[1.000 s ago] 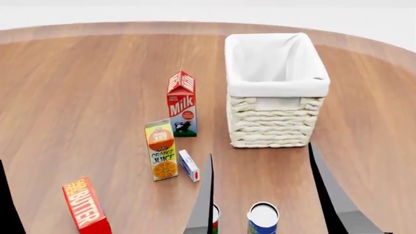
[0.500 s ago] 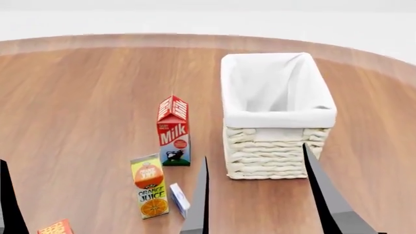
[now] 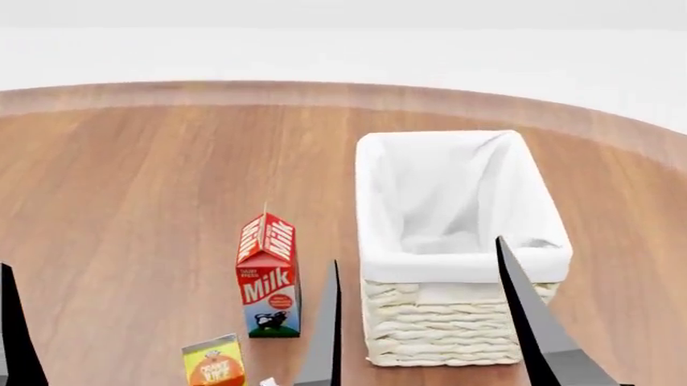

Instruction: Pick up the alphabet soup and the tomato sauce, and put them in the basket.

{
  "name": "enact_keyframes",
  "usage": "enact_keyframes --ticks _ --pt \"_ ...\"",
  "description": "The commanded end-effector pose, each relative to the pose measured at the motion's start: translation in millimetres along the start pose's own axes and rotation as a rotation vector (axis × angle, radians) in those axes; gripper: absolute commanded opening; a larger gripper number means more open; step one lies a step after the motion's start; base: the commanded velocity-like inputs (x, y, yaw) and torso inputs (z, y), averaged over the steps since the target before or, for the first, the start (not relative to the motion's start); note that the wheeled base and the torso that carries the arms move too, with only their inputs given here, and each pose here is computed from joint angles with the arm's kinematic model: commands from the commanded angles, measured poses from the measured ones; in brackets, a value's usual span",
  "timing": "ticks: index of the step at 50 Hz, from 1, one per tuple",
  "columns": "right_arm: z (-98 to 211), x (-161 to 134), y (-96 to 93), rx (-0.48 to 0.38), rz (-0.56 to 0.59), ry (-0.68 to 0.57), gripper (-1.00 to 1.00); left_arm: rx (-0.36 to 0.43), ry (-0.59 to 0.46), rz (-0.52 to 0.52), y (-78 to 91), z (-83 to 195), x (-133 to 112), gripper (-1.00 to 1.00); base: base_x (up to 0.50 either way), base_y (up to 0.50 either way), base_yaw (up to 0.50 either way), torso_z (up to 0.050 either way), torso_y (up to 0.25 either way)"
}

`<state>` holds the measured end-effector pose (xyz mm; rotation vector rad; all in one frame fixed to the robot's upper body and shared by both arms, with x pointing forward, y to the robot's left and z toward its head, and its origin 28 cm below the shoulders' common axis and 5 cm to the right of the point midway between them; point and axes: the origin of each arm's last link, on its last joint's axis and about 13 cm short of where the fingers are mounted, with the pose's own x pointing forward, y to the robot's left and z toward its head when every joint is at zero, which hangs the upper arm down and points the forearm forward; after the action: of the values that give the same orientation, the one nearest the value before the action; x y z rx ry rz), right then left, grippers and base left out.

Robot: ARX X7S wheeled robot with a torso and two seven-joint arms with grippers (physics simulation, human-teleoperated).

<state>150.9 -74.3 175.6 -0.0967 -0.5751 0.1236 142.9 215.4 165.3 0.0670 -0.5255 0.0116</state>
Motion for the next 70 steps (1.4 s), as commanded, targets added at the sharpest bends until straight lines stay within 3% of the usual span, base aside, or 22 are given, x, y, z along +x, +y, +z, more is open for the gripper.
enact_keyframes --ticks 1,31,43,46,49,52,55,58,70 --pt "-1.1 -0.7 0.8 0.002 0.002 0.002 1.00 0.000 0.001 -0.001 -0.2 -0.8 -0.1 1.00 0.37 -0.03 0.00 0.000 0.000" --pt "-2.2 -0.8 1.9 0.004 0.005 0.011 1.00 0.002 0.004 -0.003 -0.6 -1.0 -0.5 1.00 0.37 -0.03 0.00 0.000 0.001" --pt "6.8 5.6 -1.7 0.032 0.020 0.003 1.00 0.004 0.006 -0.004 -1.0 -1.9 -0.4 1.00 0.02 0.00 0.00 0.000 0.000" --pt "24.5 17.8 -9.5 0.063 0.130 -0.022 1.00 0.004 0.008 -0.005 -1.2 -1.9 -0.3 1.00 0.00 0.00 0.00 0.000 0.000" --pt "45.6 24.6 -15.9 0.081 0.023 0.029 1.00 0.005 0.006 -0.007 -2.0 -0.3 0.4 1.00 0.00 0.00 0.00 0.000 0.000" --pt "62.3 31.4 -18.4 0.038 0.053 0.066 1.00 0.005 0.008 -0.008 -2.7 -1.3 0.9 1.00 0.00 0.00 0.00 0.000 0.000" --pt "88.7 44.8 -22.2 0.015 0.058 0.014 1.00 0.007 0.012 -0.009 -2.9 -1.7 0.9 1.00 0.00 0.00 0.00 0.000 0.000" --pt "104.3 54.4 -28.2 0.035 0.045 0.070 1.00 0.008 0.012 -0.010 -2.9 -0.2 1.0 1.00 0.00 0.00 0.00 0.000 0.000" --pt "109.1 90.7 -47.9 -0.004 0.019 0.294 1.00 0.016 0.015 -0.010 -2.4 0.1 1.0 1.00 0.00 0.00 0.00 0.000 0.000"
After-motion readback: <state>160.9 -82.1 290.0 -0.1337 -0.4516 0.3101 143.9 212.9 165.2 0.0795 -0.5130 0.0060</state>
